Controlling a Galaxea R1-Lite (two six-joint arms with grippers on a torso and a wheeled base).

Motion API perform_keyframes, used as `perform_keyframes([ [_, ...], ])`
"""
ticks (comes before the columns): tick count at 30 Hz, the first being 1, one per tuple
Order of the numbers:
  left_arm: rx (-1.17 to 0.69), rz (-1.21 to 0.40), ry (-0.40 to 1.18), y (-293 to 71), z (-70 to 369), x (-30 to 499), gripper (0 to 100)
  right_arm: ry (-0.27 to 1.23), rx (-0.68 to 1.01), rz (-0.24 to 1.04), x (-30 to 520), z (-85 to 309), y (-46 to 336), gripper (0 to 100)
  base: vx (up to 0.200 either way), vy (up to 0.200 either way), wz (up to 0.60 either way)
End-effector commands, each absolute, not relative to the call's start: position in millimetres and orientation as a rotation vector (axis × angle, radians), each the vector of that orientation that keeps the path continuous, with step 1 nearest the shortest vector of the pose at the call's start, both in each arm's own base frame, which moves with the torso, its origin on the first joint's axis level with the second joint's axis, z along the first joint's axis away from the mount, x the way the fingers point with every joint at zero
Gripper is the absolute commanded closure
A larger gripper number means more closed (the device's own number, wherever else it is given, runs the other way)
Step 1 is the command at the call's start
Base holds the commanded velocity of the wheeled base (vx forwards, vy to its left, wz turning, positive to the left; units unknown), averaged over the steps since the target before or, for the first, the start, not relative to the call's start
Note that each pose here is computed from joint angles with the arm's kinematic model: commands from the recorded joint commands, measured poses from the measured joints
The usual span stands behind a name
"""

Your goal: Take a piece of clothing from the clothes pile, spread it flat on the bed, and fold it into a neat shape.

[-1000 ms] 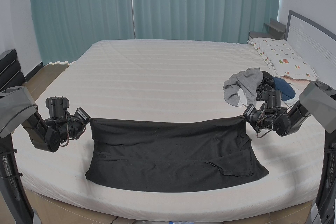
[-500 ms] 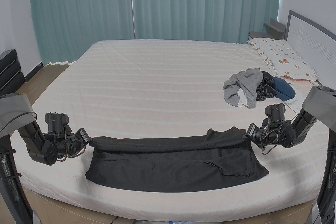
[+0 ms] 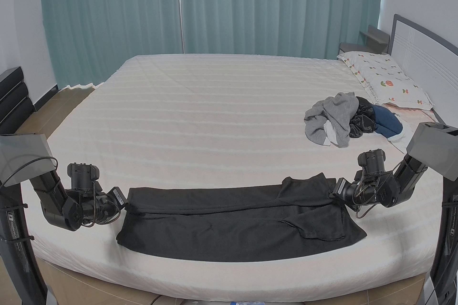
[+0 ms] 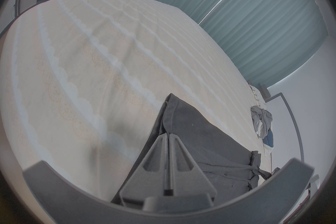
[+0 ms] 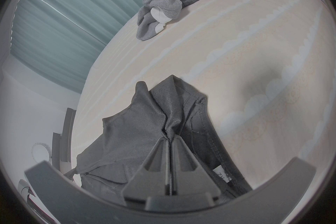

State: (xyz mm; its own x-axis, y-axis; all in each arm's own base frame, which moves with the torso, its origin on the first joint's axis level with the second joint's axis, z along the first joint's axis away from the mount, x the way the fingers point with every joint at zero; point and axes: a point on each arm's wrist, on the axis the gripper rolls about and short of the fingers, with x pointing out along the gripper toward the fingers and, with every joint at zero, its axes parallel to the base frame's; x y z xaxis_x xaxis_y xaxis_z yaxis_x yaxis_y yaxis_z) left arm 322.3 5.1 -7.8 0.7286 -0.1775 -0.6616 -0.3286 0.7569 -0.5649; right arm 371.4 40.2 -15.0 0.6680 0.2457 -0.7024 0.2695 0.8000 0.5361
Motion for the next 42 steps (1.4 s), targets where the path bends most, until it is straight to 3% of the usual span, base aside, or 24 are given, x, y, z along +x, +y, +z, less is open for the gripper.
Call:
perform_keyframes([
  [1, -0.725, 0.091, 0.776, 3, -9, 321, 0, 0.865, 0.668, -0.019, 371, -17, 41, 100, 0.000, 0.000, 0.00],
  [2, -0.724, 0.091, 0.778, 3, -10, 321, 0, 0.865, 0.667, -0.017, 371, -17, 41, 0, 0.000, 0.000, 0.00],
  [9, -0.726, 0.088, 0.764, 3, -2, 317, 0, 0.825, 0.696, -0.026, 368, -1, 34, 0, 0.000, 0.000, 0.00],
  [16, -0.810, 0.091, 0.689, 6, 14, 330, 0, 0.771, 0.846, -0.043, 360, 27, 14, 0, 0.000, 0.000, 0.00],
  [24, -0.819, 0.111, 0.683, 3, -5, 370, 0, 0.798, 0.974, -0.040, 362, 20, -15, 0, 0.000, 0.000, 0.00],
  [35, -0.804, 0.124, 0.673, 3, -19, 386, 0, 0.798, 0.975, -0.023, 357, 26, -13, 0, 0.000, 0.000, 0.00],
  [36, -0.804, 0.124, 0.673, 3, -19, 386, 100, 0.798, 0.975, -0.023, 357, 26, -13, 0, 0.000, 0.000, 0.00],
  [42, -0.799, 0.131, 0.675, 4, -19, 385, 100, 0.765, 0.995, -0.057, 358, 29, -29, 0, 0.000, 0.000, 0.00],
])
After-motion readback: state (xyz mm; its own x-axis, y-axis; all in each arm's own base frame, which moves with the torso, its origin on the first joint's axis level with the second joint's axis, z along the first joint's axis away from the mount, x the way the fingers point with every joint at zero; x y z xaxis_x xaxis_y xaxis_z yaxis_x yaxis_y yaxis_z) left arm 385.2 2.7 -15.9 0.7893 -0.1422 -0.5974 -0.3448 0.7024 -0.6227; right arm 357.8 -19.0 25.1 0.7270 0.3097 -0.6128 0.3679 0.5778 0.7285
